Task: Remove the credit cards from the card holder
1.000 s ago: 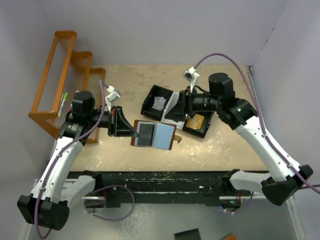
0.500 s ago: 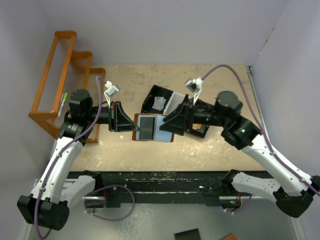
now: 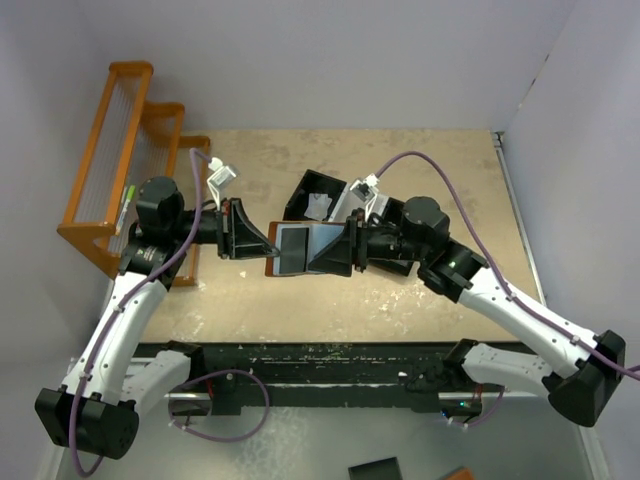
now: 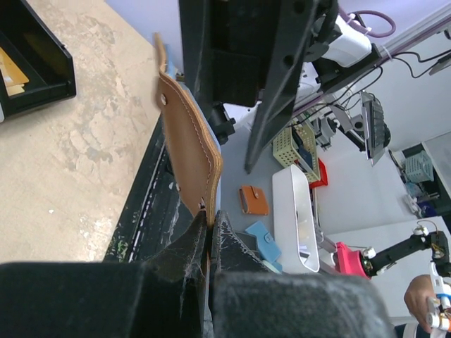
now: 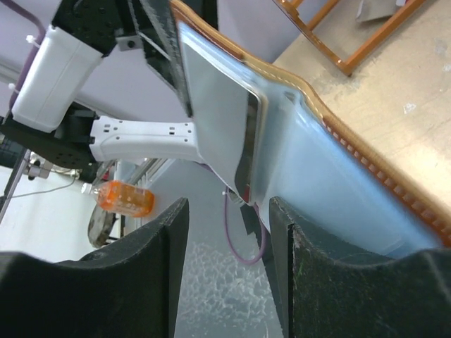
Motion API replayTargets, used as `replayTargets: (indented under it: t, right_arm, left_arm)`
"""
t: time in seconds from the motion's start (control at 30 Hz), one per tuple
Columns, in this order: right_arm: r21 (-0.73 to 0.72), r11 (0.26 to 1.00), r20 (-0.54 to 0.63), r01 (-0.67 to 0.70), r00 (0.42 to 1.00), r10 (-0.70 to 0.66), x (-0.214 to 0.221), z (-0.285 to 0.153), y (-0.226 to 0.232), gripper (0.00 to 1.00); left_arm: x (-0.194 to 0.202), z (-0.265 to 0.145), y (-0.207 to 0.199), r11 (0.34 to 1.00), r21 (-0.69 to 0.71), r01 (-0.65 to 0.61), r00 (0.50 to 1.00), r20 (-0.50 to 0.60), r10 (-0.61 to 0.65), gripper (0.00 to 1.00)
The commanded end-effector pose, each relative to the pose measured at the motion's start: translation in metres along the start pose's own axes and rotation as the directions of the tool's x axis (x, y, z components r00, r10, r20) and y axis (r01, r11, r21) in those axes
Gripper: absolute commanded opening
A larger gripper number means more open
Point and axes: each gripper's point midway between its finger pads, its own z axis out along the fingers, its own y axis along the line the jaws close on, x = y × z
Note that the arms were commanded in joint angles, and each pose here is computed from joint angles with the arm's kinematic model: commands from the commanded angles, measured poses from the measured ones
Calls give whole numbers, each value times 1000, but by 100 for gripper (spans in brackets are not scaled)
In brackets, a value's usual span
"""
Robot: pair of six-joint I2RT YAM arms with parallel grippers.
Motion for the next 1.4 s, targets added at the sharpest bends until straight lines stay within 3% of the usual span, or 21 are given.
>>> replayTargets:
  t: [0.0, 0.17, 0.6, 0.8, 0.97, 1.23, 1.37]
  right_arm:
    - [-43, 999, 27, 16, 1000, -15, -4, 7, 3, 50]
    - [-101, 995, 62, 14, 998, -8, -11, 10, 11, 44]
    - [-193, 981, 111, 34, 994, -13, -26, 7, 35, 40]
    - [-263, 964, 136, 42, 991, -6, -27, -2, 51, 22]
    - [-318, 947, 158, 36, 987, 15, -26, -6, 58, 15]
    - [-293, 956, 191, 20, 981, 38, -32, -2, 51, 14]
    - [-235, 972, 208, 11, 977, 40, -36, 1, 41, 8]
  left_arm:
    - [-8, -2, -17, 997, 47, -64, 998, 6, 64, 0]
    - [-6, -3, -20, 996, 68, -58, 998, -7, 59, 0]
    - [-5, -4, -25, 994, 74, -76, 997, -6, 77, 0]
    - [-7, -4, -26, 993, 65, -94, 996, 3, 94, 0]
    - [-9, -4, -26, 993, 60, -103, 995, 9, 103, 0]
    - [-12, -4, -31, 992, 64, -108, 994, 12, 108, 0]
    - [-13, -4, -32, 991, 65, -114, 993, 16, 113, 0]
